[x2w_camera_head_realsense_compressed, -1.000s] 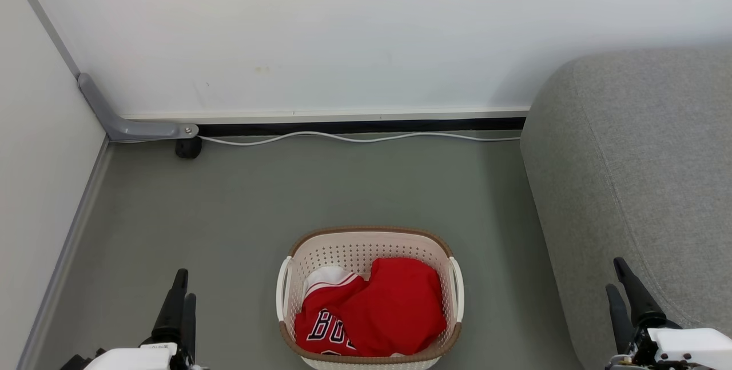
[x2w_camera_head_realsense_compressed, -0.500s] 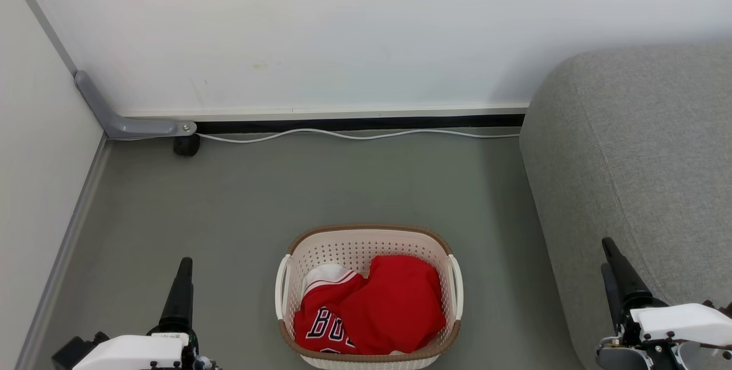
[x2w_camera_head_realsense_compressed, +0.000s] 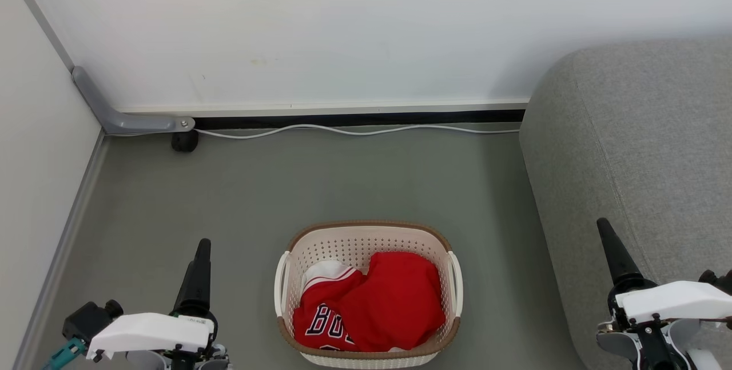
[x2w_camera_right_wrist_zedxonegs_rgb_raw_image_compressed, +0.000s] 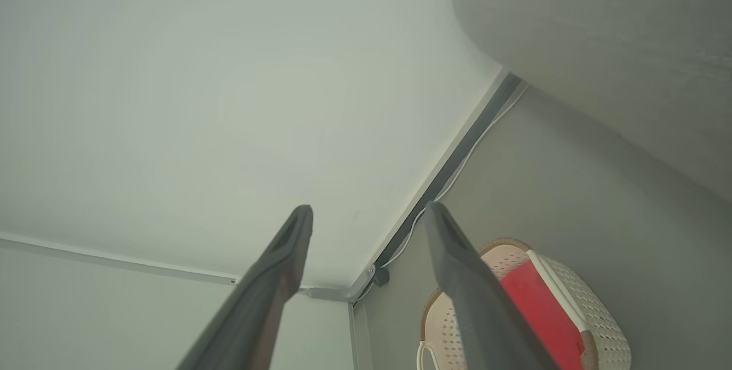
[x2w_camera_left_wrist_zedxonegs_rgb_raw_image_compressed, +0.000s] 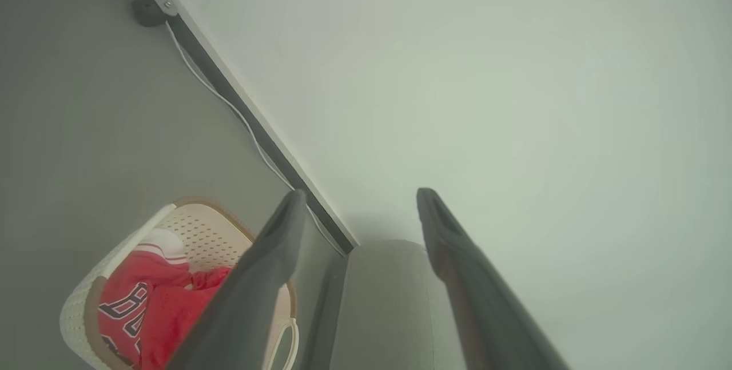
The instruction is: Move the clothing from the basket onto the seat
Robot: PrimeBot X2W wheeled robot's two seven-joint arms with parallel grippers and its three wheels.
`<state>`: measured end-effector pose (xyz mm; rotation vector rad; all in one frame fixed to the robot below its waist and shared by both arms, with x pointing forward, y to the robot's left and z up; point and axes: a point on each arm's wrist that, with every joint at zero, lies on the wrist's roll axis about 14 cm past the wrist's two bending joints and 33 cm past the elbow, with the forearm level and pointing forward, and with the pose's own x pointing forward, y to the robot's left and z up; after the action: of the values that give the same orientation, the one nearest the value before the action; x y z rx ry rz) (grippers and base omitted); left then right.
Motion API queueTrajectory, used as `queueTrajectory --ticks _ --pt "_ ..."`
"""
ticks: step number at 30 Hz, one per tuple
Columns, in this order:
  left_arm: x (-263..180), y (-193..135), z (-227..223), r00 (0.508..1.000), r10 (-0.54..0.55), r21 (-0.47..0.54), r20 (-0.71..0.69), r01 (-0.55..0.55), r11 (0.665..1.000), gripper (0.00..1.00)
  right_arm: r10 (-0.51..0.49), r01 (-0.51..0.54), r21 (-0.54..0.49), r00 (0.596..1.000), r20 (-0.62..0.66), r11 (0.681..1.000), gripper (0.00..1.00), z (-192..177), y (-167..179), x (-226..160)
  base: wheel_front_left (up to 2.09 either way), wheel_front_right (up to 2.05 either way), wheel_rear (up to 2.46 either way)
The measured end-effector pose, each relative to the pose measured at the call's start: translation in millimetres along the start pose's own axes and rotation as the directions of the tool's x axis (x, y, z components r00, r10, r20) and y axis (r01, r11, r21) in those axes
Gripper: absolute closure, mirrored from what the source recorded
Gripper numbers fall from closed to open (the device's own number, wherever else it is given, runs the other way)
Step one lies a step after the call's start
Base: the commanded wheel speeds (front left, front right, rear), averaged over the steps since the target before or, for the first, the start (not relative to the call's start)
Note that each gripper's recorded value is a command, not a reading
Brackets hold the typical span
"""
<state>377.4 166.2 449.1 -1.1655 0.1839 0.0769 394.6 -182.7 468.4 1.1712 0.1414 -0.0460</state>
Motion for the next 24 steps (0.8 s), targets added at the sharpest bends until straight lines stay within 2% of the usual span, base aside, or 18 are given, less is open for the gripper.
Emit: queueTrajectory --ticks 6,12,24 --pt "4 -5 -3 1.0 -0.015 0.13 -0.015 0.016 0.991 0.0 0.01 -0.011 -0.113 1.0 -0.009 0.994 0.0 -2 3 4 0.0 0.0 0.0" --pt "6 -6 -2 1.0 -0.022 0.247 -0.015 0.025 0.969 0.0 0.02 -0.025 -0.221 1.0 -0.024 0.975 0.0 -5 7 7 0.0 0.0 0.0" --pt "9 -8 -5 0.999 -0.027 0.424 -0.02 0.033 0.905 0.0 0.04 -0.054 -0.406 0.998 -0.042 0.912 0.0 -8 12 11 0.0 0.0 0.0"
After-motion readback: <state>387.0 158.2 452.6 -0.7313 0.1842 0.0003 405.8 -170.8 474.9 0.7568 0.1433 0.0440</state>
